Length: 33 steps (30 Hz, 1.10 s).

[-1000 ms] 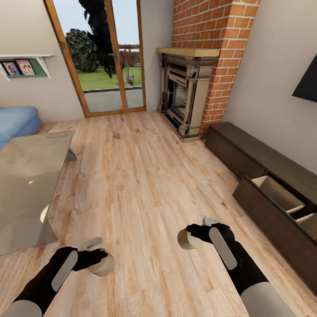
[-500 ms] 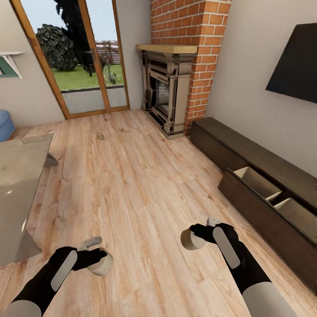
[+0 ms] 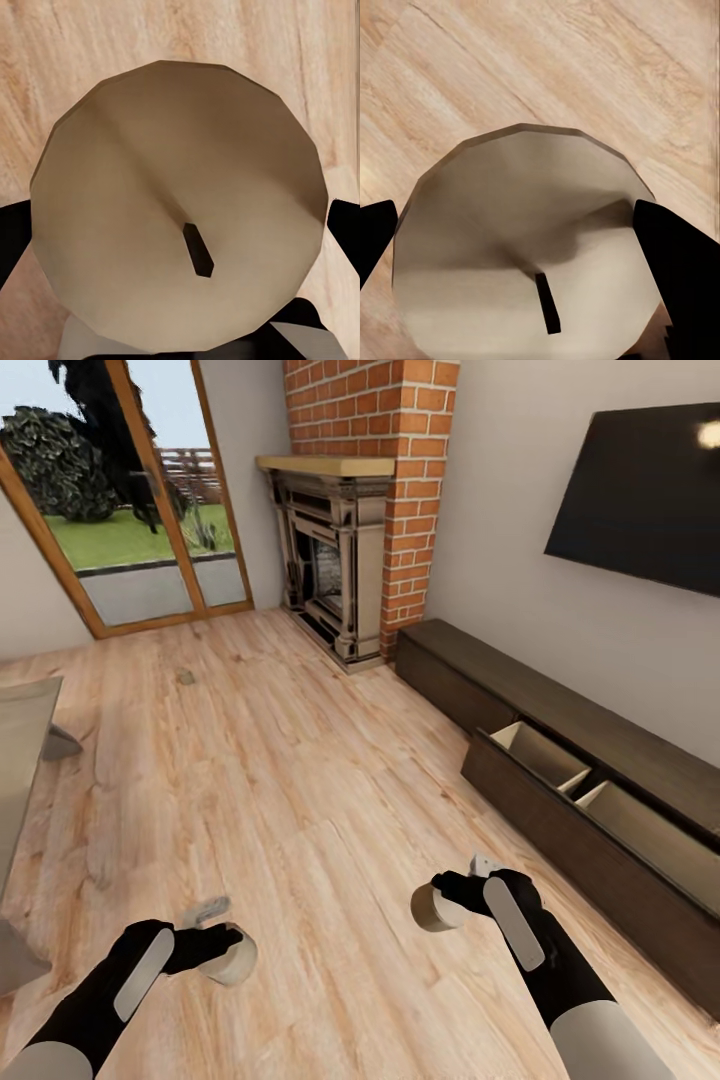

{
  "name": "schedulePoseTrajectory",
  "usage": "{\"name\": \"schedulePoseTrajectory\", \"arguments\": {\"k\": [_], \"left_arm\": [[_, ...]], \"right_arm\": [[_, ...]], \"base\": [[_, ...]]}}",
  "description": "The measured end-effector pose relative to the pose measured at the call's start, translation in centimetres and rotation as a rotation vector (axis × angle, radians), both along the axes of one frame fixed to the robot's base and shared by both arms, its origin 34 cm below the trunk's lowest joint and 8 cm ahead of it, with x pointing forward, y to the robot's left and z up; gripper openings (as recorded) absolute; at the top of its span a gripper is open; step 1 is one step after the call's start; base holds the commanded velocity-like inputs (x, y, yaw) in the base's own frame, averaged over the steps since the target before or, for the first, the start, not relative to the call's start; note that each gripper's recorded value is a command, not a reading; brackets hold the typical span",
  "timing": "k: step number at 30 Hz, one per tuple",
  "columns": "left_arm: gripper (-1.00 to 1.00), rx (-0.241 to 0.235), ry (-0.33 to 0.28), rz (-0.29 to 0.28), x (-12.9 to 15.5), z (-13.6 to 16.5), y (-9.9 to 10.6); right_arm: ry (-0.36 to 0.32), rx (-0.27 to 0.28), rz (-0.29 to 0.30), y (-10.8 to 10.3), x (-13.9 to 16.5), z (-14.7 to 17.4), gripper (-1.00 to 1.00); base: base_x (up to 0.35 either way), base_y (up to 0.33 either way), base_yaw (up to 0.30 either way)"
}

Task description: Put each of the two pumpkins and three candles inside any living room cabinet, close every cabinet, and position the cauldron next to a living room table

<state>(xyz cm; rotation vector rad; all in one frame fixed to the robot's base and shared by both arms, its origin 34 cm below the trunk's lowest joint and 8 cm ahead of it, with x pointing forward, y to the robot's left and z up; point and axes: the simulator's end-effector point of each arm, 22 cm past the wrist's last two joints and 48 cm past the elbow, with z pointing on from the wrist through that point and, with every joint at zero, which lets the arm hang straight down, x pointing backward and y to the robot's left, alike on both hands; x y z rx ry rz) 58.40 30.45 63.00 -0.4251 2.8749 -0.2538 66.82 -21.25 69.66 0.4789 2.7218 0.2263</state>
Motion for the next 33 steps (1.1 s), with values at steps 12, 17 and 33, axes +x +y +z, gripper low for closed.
{"name": "schedulePoseTrajectory", "arguments": {"k": [12,17,33], "left_arm": [[-1.00,-0.006,0.009,0.001,-0.21,-0.31,-0.06],[-1.00,-0.006,0.012,0.000,-0.31,-0.42,-0.11],[-1.00,0.000,0.020,-0.008,-0.60,-0.87,-0.26]], "right_arm": [[0.009,0.000,0.000,0.02,-0.17,-0.44,-1.00],[0.010,0.000,0.000,0.02,-0.21,-0.53,-1.00],[0.020,0.001,-0.004,-0.13,-0.43,-1.02,-1.00]], "base": [[-0.082,0.016,-0.257],[-0.124,0.050,-0.257],[-0.061,0.002,-0.258]]}}
